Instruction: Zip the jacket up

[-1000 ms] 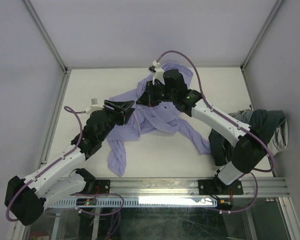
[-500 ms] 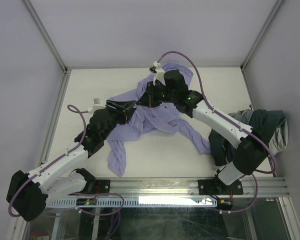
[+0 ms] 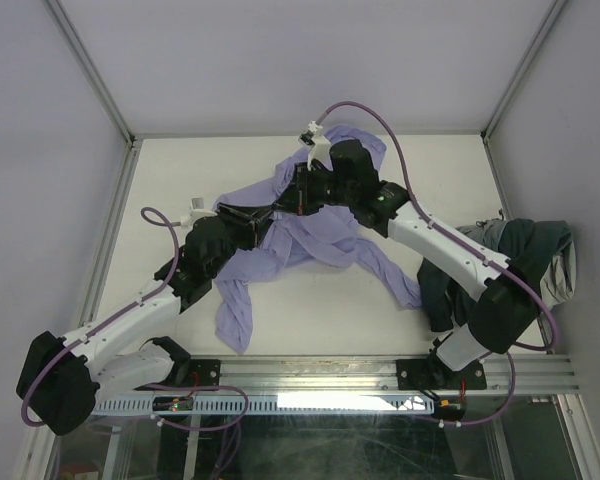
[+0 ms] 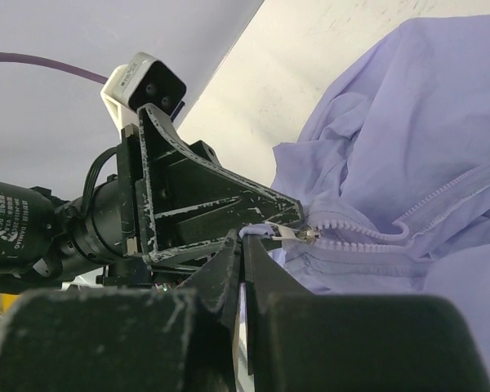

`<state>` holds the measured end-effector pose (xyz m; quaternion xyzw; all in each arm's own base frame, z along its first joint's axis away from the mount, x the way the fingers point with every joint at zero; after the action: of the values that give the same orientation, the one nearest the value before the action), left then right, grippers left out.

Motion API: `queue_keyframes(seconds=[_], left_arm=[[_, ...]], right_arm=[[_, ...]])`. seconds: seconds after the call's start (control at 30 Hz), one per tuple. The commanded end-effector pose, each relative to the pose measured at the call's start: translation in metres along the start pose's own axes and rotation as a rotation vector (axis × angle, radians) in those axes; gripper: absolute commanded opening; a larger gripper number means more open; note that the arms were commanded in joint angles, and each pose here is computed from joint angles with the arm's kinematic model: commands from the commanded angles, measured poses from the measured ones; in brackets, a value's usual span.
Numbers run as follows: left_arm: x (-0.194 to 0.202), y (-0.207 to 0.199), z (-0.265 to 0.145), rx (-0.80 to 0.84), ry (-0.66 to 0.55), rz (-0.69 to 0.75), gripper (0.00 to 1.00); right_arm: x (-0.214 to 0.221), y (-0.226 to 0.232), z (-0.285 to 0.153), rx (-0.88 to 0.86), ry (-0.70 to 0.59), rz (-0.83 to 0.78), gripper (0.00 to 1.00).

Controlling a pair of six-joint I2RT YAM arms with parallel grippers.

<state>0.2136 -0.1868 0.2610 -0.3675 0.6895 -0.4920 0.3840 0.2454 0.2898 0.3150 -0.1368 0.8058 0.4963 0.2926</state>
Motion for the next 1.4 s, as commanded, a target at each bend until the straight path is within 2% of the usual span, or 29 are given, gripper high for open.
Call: queue_keyframes(seconds=[0.0,0.13,0.23,0.43,0.67,0.93,1.07,1.2,1.37], left_arm=[[0.001,-0.009,-0.001,0.062,0.011,-0.005,0.34],[0.000,-0.011,-0.004,0.080,0.008,0.010,0.19],[-0.001,-0.014,-0.009,0.101,0.000,0.018,0.00],[-0.005,-0.023,-0.027,0.091,0.013,0.138,0.00],[-0.009,-0.040,-0.053,0.004,0.098,0.320,0.00],[-0.018,-0.041,-0.071,-0.076,0.117,0.403,0.00],[-0.036,-0.042,-0.071,-0.119,0.079,0.468,0.00],[-0.066,-0.055,-0.063,-0.146,0.025,0.552,0.00],[-0.105,-0.097,-0.041,-0.113,-0.053,0.686,0.00]], right_arm=[[-0.008,0.020,-0.013,-0.076,-0.060,-0.038,0.00],[-0.008,0.015,-0.014,-0.030,-0.071,-0.052,0.00],[-0.011,0.008,-0.015,0.026,-0.076,-0.068,0.00],[-0.032,-0.014,-0.025,0.168,-0.117,-0.048,0.00],[-0.046,-0.051,-0.020,0.370,-0.161,-0.036,0.00],[-0.054,-0.088,-0.011,0.498,-0.170,-0.039,0.00],[-0.068,-0.128,-0.038,0.626,-0.207,-0.003,0.00],[-0.096,-0.150,-0.085,0.706,-0.308,0.008,0.00],[-0.135,-0.139,-0.141,0.737,-0.452,-0.033,0.00]])
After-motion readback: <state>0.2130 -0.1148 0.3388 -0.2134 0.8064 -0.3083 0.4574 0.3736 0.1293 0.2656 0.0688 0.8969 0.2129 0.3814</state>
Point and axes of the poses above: each gripper's point midway between its finger pads, its own z axis out along the fingers, its own y axis along the line the jaws close on, x = y × z, the point moved 10 cm from there along -z, back along the fingers, and after that the axes turned 9 degrees about z, right-handed, at the moved point
